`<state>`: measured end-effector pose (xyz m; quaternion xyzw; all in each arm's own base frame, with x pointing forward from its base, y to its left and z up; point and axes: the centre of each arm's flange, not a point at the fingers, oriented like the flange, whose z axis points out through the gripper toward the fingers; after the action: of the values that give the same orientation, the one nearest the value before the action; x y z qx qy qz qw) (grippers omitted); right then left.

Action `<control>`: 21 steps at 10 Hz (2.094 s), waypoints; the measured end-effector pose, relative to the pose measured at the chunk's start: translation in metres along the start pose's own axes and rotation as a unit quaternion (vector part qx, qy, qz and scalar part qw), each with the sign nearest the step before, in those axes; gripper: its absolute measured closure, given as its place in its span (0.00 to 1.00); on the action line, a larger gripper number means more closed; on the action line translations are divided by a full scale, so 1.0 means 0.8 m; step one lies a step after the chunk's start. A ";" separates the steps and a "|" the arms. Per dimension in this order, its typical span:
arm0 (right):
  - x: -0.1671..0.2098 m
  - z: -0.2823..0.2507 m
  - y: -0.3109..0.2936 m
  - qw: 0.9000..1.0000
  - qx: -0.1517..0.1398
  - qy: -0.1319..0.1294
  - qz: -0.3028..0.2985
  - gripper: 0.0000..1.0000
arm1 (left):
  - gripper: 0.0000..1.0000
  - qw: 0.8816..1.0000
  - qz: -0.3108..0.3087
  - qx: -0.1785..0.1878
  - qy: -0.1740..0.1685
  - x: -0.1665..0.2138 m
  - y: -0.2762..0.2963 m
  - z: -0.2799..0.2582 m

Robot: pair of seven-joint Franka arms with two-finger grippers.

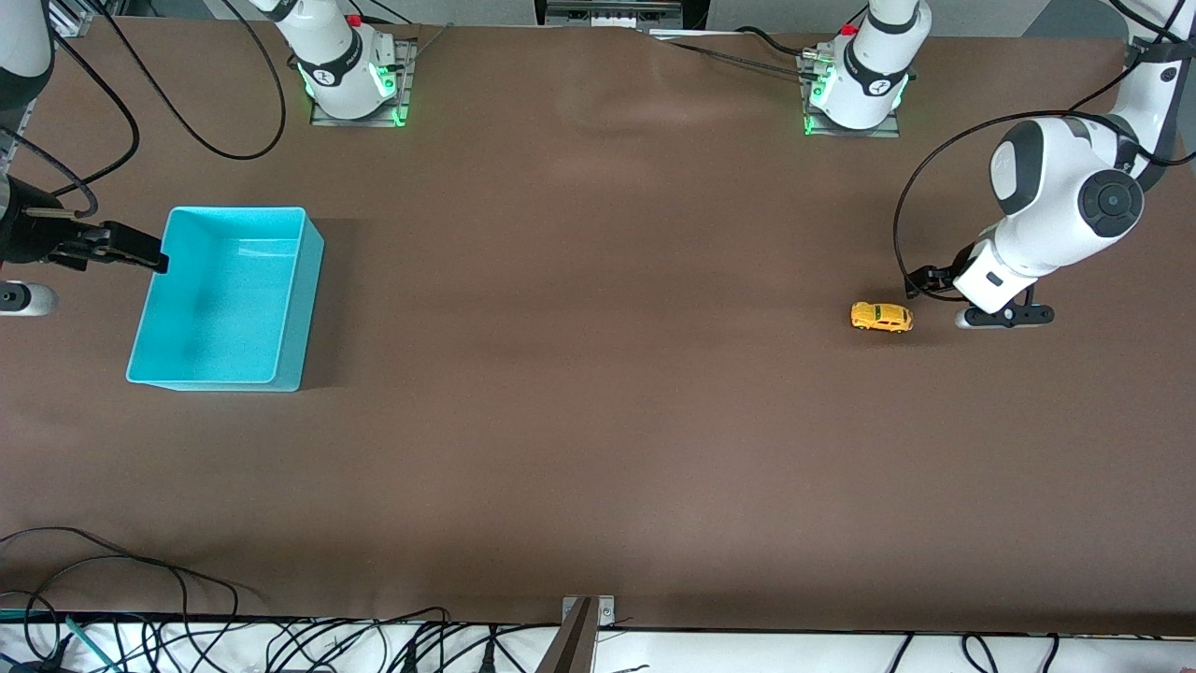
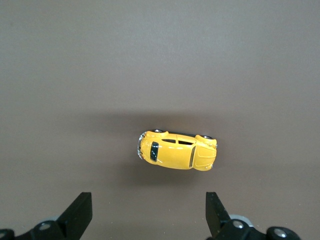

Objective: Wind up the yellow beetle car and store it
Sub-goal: 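Move the left gripper down toward the yellow beetle car, then lower the left gripper over the car and close on it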

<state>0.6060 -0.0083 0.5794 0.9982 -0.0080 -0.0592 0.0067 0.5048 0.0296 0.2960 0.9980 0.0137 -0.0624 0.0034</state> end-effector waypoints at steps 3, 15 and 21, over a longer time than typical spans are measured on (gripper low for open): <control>0.001 0.002 0.000 1.000 0.000 -0.001 0.000 0.00 | 0.00 0.989 0.145 0.000 -0.002 0.000 0.007 0.009; 0.005 0.005 -0.001 1.000 0.001 0.000 0.000 0.00 | 0.00 0.727 0.687 0.019 0.014 0.016 0.025 0.066; 0.006 0.004 -0.002 1.000 0.001 0.004 -0.001 0.00 | 0.00 0.673 0.738 0.040 0.024 0.023 0.036 0.057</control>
<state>0.6103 -0.0072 0.5753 0.9985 -0.0072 -0.0548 0.0058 0.5181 0.0012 0.2486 0.6833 -0.7299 -0.0159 0.0081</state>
